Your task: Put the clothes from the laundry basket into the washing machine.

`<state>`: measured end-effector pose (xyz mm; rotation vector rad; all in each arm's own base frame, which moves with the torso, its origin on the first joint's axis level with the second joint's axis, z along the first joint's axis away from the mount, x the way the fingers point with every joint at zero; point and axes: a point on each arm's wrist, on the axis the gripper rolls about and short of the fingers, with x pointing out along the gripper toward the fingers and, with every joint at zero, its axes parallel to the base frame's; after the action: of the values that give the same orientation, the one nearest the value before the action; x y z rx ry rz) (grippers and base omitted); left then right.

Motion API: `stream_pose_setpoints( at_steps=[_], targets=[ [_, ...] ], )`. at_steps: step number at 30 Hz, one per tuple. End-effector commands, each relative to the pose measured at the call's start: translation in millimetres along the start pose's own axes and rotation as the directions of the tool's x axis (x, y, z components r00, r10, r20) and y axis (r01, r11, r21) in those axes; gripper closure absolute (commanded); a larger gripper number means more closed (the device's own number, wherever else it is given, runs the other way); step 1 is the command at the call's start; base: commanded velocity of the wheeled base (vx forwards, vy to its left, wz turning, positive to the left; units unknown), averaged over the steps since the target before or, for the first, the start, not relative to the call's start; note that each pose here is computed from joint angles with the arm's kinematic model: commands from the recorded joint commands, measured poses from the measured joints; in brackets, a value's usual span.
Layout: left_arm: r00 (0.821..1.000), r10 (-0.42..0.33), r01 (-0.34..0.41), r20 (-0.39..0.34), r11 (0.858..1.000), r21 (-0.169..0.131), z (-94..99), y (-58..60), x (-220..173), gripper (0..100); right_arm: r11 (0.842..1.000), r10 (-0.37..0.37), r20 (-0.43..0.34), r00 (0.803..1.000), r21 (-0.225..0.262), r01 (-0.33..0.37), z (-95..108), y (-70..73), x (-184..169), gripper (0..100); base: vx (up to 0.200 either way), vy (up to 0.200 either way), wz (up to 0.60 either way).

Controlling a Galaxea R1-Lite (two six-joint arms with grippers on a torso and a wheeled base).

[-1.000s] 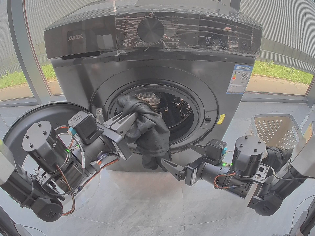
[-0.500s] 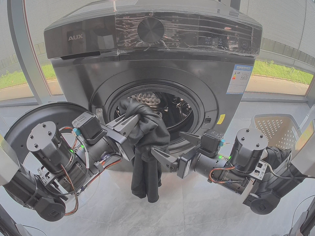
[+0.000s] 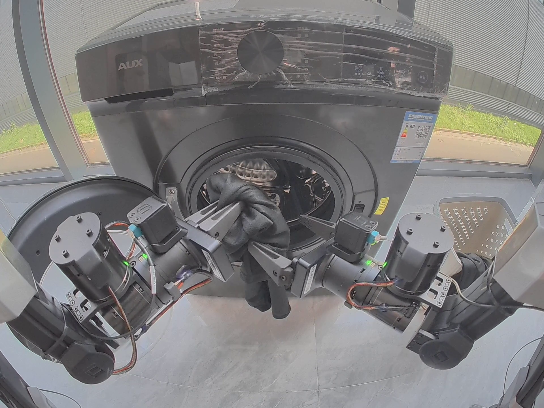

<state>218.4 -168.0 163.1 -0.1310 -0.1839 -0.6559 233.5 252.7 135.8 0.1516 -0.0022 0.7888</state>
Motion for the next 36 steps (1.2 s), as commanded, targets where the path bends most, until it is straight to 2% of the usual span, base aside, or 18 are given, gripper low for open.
stream_pose_setpoints(
  at_steps=[1,7,8,20,21,25,27,29,36],
  targets=[
    [1.000,-0.002,0.002,0.005,1.000,-0.003,1.1,-0.6,0.5,100,1.000,0.004,-0.030,1.000,-0.002,-0.004,-11.9,2.1,4.8,0,0.000,0.000,0.00],
    [1.000,-0.003,0.003,0.005,1.000,-0.006,1.2,-1.0,0.1,100,0.999,-0.038,-0.012,0.999,-0.001,0.038,-13.2,1.9,12.6,0,0.000,0.000,0.00],
    [1.000,-0.003,0.003,0.002,1.000,-0.006,0.5,-1.0,0.0,100,0.999,-0.038,-0.002,0.999,0.000,0.038,-10.8,1.7,13.7,100,0.000,0.000,0.00],
    [1.000,-0.001,0.001,-0.013,1.000,-0.020,-2.4,0.8,-2.2,100,0.999,-0.038,0.009,0.999,0.003,0.038,-7.7,2.6,13.7,100,0.000,0.000,0.00],
    [1.000,-0.001,0.001,-0.011,1.000,-0.019,-1.9,1.2,-2.4,0,0.999,-0.038,0.009,0.999,0.003,0.038,-7.7,2.6,13.7,100,0.000,0.000,0.00],
    [1.000,0.001,-0.001,-0.002,1.000,-0.029,0.3,3.0,-1.6,0,0.999,-0.040,0.013,0.999,0.005,0.040,-6.3,2.7,13.0,100,0.000,0.000,0.00],
    [1.000,0.019,-0.020,-0.002,0.999,-0.042,0.0,8.1,-1.1,0,0.999,-0.044,0.016,0.999,0.011,0.044,-5.2,2.2,12.7,100,0.000,0.000,0.00],
    [0.999,0.037,-0.037,0.000,0.998,-0.043,0.6,13.6,-0.4,0,0.998,-0.055,0.022,0.998,0.014,0.055,-2.7,-0.3,12.1,100,0.000,0.000,0.00],
    [0.999,0.045,-0.045,0.015,0.998,-0.042,3.8,15.5,0.6,0,0.995,-0.101,0.039,0.994,0.017,0.100,3.4,-7.9,10.5,100,0.000,0.000,0.00]
  ],
)
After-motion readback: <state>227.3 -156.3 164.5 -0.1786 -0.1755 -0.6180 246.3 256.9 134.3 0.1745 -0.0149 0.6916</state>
